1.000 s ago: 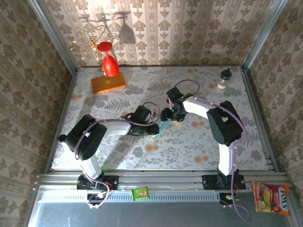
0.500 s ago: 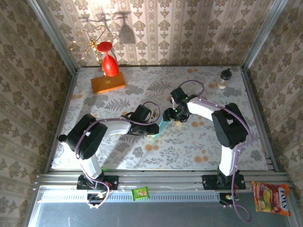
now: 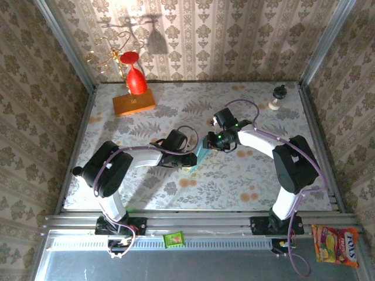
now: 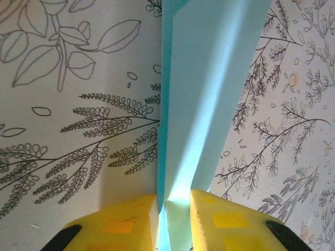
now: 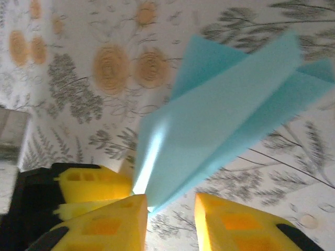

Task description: Fold a paper plane with a square sheet of paper (pick it up from the middle)

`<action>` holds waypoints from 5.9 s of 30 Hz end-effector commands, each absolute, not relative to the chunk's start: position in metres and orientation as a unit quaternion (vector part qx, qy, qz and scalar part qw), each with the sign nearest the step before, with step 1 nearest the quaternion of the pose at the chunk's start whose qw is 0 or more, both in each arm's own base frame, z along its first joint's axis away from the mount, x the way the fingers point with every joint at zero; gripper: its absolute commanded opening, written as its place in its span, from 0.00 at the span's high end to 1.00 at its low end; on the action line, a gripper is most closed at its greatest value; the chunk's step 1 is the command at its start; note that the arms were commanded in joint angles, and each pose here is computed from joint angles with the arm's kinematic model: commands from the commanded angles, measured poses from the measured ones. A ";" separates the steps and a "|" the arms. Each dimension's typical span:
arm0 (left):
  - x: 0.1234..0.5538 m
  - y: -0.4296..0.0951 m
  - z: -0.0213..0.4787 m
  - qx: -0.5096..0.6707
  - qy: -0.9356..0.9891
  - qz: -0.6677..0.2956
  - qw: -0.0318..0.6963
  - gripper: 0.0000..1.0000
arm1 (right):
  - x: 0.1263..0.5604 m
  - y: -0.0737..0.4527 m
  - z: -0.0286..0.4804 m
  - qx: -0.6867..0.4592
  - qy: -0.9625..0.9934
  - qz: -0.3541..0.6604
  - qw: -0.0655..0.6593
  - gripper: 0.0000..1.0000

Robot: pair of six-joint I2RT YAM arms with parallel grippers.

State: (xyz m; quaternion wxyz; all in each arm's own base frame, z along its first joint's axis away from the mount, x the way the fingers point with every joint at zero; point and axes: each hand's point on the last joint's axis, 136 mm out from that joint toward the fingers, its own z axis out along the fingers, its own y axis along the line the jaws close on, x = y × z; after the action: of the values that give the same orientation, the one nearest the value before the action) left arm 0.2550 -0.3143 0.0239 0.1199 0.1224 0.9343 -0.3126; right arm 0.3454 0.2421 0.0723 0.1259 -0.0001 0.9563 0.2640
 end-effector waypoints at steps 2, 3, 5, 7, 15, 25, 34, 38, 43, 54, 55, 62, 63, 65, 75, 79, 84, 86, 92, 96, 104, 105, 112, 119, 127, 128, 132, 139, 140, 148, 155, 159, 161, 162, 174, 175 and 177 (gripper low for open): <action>0.246 -0.312 0.005 0.134 0.941 -0.295 0.094 0.76 | 0.352 0.264 0.070 0.020 0.947 0.297 0.120 0.75; 0.247 -0.312 0.005 0.133 0.941 -0.296 0.094 0.76 | 0.352 0.265 0.068 0.022 0.948 0.293 0.119 0.77; 0.247 -0.312 0.005 0.133 0.941 -0.296 0.094 0.76 | 0.353 0.268 0.062 0.027 0.952 0.285 0.111 0.79; 0.248 -0.313 0.005 0.133 0.941 -0.296 0.095 0.76 | 0.353 0.272 0.055 0.031 0.954 0.281 0.105 0.80; 0.246 -0.312 0.003 0.133 0.942 -0.295 0.092 0.76 | 0.354 0.286 0.049 0.024 0.954 0.283 0.098 0.81; 0.246 -0.312 0.003 0.131 0.942 -0.296 0.093 0.76 | 0.354 0.266 0.027 0.039 0.971 0.217 0.089 0.81; 0.244 -0.310 0.000 0.130 0.943 -0.294 0.089 0.76 | 0.355 0.259 0.028 0.040 0.974 0.201 0.097 0.81; 0.243 -0.310 -0.002 0.128 0.943 -0.294 0.087 0.76 | 0.355 0.260 0.028 0.040 0.972 0.211 0.097 0.81; 0.242 -0.310 -0.004 0.128 0.943 -0.295 0.083 0.77 | 0.357 0.270 0.034 0.026 0.961 0.256 0.100 0.80; 0.242 -0.310 -0.005 0.128 0.943 -0.295 0.082 0.78 | 0.351 0.270 0.051 0.010 0.944 0.309 0.112 0.78; 0.242 -0.310 -0.006 0.128 0.944 -0.294 0.080 0.78 | 0.349 0.269 0.051 0.009 0.943 0.312 0.114 0.78; 0.242 -0.311 -0.006 0.130 0.943 -0.295 0.079 0.78 | 0.348 0.262 0.041 0.014 0.948 0.301 0.106 0.78; 0.241 -0.311 -0.007 0.130 0.943 -0.295 0.079 0.78 | 0.348 0.261 0.039 0.015 0.948 0.300 0.105 0.78; 0.241 -0.310 -0.007 0.130 0.944 -0.295 0.078 0.78 | 0.350 0.261 0.038 0.016 0.949 0.298 0.106 0.78; 0.240 -0.310 -0.008 0.130 0.944 -0.294 0.074 0.78 | 0.353 0.259 0.030 0.017 0.952 0.290 0.097 0.78; 0.239 -0.310 -0.010 0.131 0.944 -0.294 0.071 0.79 | 0.354 0.260 0.029 0.015 0.951 0.292 0.097 0.78; 0.235 -0.309 -0.014 0.135 0.945 -0.290 0.063 0.80 | 0.354 0.264 0.029 0.005 0.947 0.305 0.096 0.77; 0.233 -0.309 -0.016 0.136 0.946 -0.289 0.060 0.80 | 0.352 0.264 0.029 0.000 0.947 0.305 0.095 0.77; 0.231 -0.309 -0.019 0.138 0.947 -0.286 0.056 0.81 | 0.351 0.261 0.024 0.001 0.949 0.303 0.090 0.77; 0.231 -0.310 -0.020 0.140 0.947 -0.284 0.053 0.81 | 0.350 0.260 0.020 0.003 0.949 0.302 0.087 0.77; 0.228 -0.309 -0.024 0.143 0.948 -0.281 0.046 0.82 | 0.347 0.257 0.010 0.003 0.952 0.297 0.078 0.77; 0.227 -0.309 -0.025 0.142 0.948 -0.280 0.045 0.82 | 0.347 0.257 0.010 0.002 0.952 0.297 0.077 0.77; 0.233 -0.312 -0.007 0.142 0.943 -0.292 0.066 0.82 | 0.341 0.253 0.001 -0.005 0.957 0.283 0.061 0.77; 0.252 -0.304 0.048 0.132 0.936 -0.298 0.135 0.68 | 0.338 0.247 -0.005 -0.013 0.961 0.270 0.050 0.77; 0.253 -0.311 0.071 0.138 0.927 -0.312 0.154 0.63 | 0.338 0.246 -0.006 -0.012 0.962 0.269 0.048 0.77; 0.254 -0.312 0.073 0.138 0.927 -0.312 0.158 0.63 | 0.337 0.246 -0.006 -0.012 0.962 0.269 0.047 0.77; 0.257 -0.321 0.074 0.140 0.920 -0.328 0.161 0.67 | 0.337 0.247 -0.007 -0.012 0.962 0.270 0.045 0.77; 0.263 -0.340 0.061 0.143 0.913 -0.352 0.150 0.85 | 0.337 0.249 -0.005 -0.014 0.958 0.284 0.045 0.80; 0.264 -0.341 0.060 0.144 0.912 -0.354 0.147 0.86 | 0.337 0.250 -0.005 -0.015 0.957 0.286 0.045 0.81; 0.267 -0.350 0.049 0.150 0.911 -0.360 0.133 0.89 | 0.338 0.251 -0.003 -0.014 0.955 0.292 0.044 0.82; 0.263 -0.350 0.036 0.148 0.914 -0.361 0.115 0.92 | 0.338 0.251 -0.004 -0.012 0.956 0.292 0.042 0.82; 0.258 -0.348 0.031 0.146 0.915 -0.362 0.105 0.92 | 0.338 0.251 -0.006 -0.011 0.956 0.291 0.040 0.82; 0.255 -0.348 0.028 0.144 0.915 -0.363 0.100 0.93 | 0.338 0.250 -0.006 -0.008 0.956 0.290 0.039 0.82; 0.254 -0.347 0.027 0.144 0.916 -0.362 0.099 0.93 | 0.338 0.250 -0.007 -0.008 0.956 0.290 0.038 0.82; 0.244 -0.343 0.016 0.136 0.920 -0.356 0.085 0.95 | 0.337 0.246 -0.012 0.000 0.959 0.281 0.033 0.82; 0.243 -0.343 0.016 0.137 0.920 -0.357 0.085 0.95 | 0.337 0.246 -0.012 0.000 0.960 0.280 0.033 0.82; 0.243 -0.344 0.018 0.138 0.919 -0.359 0.086 0.95 | 0.337 0.246 -0.012 0.001 0.960 0.278 0.033 0.82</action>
State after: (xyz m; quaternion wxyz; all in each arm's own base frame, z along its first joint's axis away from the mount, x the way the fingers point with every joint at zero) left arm 0.2563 -0.3453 0.0273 0.1113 0.1404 0.9152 -0.3609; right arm 0.3492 0.2580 0.0152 0.0692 -0.0156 0.9467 0.3143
